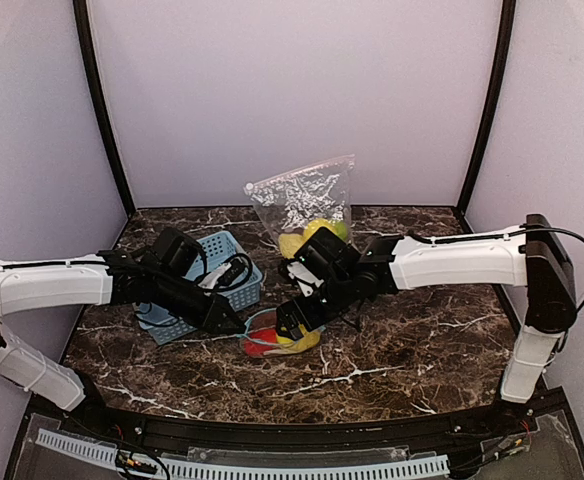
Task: Place the food in the zip-top bag and seal the zipper
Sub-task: Adjust the fake fruit in the zipper food storage bag.
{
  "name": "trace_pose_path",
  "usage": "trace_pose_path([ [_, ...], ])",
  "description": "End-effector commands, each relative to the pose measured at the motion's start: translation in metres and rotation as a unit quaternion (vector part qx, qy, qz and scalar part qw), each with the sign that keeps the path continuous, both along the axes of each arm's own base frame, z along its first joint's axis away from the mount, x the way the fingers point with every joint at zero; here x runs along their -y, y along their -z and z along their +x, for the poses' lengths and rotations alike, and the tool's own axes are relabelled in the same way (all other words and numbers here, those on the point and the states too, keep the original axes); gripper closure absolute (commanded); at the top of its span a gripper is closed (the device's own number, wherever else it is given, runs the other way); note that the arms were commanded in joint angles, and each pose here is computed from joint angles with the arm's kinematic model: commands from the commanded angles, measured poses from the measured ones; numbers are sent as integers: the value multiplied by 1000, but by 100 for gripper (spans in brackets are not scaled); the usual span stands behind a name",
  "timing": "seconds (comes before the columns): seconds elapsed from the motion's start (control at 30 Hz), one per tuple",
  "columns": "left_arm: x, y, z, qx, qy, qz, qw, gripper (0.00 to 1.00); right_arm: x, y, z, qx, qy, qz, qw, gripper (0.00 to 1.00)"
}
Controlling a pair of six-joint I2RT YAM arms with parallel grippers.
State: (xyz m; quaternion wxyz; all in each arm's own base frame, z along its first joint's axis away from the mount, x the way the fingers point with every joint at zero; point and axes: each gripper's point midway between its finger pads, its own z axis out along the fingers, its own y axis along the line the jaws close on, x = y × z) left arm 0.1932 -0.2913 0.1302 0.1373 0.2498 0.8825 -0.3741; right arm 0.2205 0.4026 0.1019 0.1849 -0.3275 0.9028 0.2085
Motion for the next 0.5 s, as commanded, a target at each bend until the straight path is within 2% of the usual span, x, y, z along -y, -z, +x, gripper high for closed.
trace_pose_path([
  [0.0, -5, -1, 1, 4, 0, 16, 1000, 99, 8, 7, 2, 6, 16, -28, 999, 2],
  [0.23, -11, 9, 3, -5, -4, 35, 999, 99, -4, -46, -12, 16, -24, 74, 997, 2],
  [0.37, -15, 13, 7, -10, -8, 38, 999, 99, 12, -54, -14, 12, -18, 110, 994, 2],
  [0.47, -16, 15, 8, -12, -9, 39, 999, 99, 27, -47, -15, 3, -12, 128, 992, 10],
])
